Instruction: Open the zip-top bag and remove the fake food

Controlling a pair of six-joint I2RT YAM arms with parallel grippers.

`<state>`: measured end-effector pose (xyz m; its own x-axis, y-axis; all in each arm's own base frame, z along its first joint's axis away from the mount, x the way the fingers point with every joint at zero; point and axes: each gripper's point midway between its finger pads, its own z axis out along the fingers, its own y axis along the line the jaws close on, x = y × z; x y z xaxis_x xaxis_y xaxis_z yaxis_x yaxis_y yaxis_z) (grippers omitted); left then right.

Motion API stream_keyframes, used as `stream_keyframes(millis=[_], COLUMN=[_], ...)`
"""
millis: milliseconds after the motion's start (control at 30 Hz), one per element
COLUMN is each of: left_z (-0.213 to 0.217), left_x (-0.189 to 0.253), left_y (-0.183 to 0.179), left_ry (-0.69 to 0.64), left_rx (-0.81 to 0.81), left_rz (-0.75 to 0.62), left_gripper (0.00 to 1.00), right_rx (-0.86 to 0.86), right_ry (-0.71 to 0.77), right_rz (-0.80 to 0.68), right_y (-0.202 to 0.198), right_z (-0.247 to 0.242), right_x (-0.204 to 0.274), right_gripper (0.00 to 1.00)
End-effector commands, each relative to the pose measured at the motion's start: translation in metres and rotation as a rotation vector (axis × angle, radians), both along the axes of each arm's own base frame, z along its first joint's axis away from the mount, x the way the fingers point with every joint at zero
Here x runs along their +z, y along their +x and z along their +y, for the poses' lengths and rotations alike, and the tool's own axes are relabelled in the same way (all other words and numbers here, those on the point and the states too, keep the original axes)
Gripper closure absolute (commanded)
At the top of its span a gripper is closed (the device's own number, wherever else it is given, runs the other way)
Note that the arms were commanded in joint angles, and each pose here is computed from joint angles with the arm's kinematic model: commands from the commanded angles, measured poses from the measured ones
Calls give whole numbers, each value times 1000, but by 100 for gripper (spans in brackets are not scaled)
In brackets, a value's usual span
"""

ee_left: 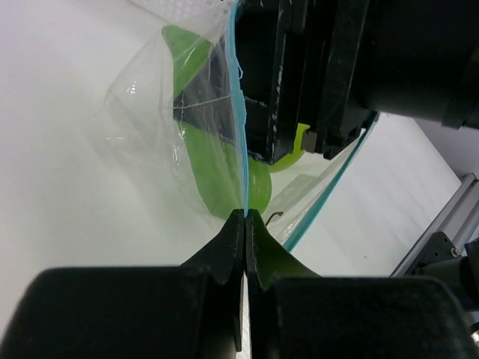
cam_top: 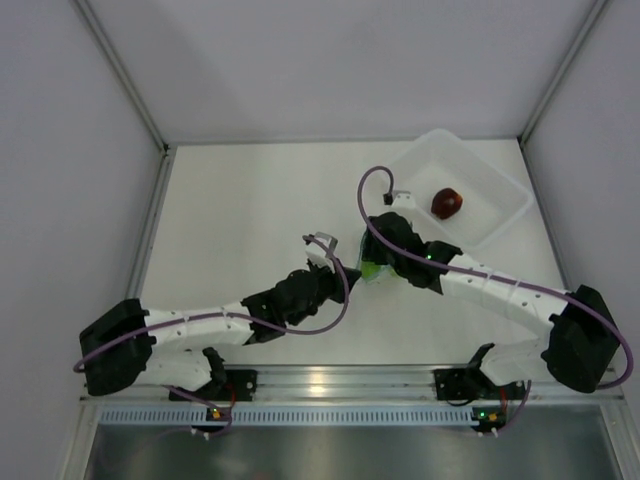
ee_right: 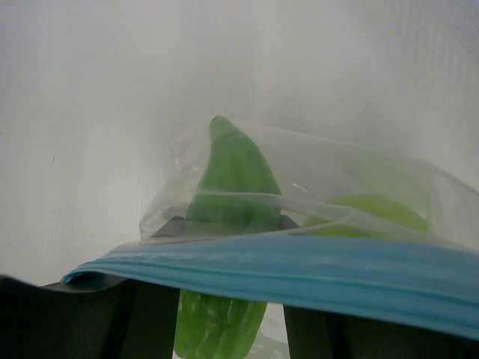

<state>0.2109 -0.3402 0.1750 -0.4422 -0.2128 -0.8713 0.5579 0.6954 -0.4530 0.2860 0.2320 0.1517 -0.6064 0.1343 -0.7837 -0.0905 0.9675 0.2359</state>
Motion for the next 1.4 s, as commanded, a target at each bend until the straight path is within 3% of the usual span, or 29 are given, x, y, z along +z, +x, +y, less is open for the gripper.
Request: stream_keyframes(millis=[0,200,333,400,633,767,900,967,1000,1033,1367], left_z=[3,1,11,18,24,20,25,30,28,29,32], left_x=[-26,-53,-65,-68,-83,-93,-99,-104,-103,-107,-112], left_y=[-12,-19,-9,-3,3,2,5,6,8,8,7], left_ry=[69,116,68,77,157,204,250,291,294,306,314], left_rx=[14,105,246,310,390,394,438,468,475,481,513], left_rz=[-5,22,90,95,134,156,170,176,176,179,209], left_gripper=[100,100,100,100,100,100,100,100,100,100,100], right_rx=[-118,-116,-42,-23,18,29,39,60,62,62,38], right_ry=[93,214,171,133,50,20,-12,-28,-34,-41,-80], right_rz=[-90,-62,-11,44,174,206,199,210,217,220,263], right_y=[23,18,8,1,-18,-25,-31,-37,-38,-40,-61], right_z=[2,16,25,24,22,23,22,23,23,23,12], right_x=[41,47,21,-5,-63,-75,-70,-70,-71,-73,-79], right_gripper=[100,100,98,82,72,51,44,27,27,18,24])
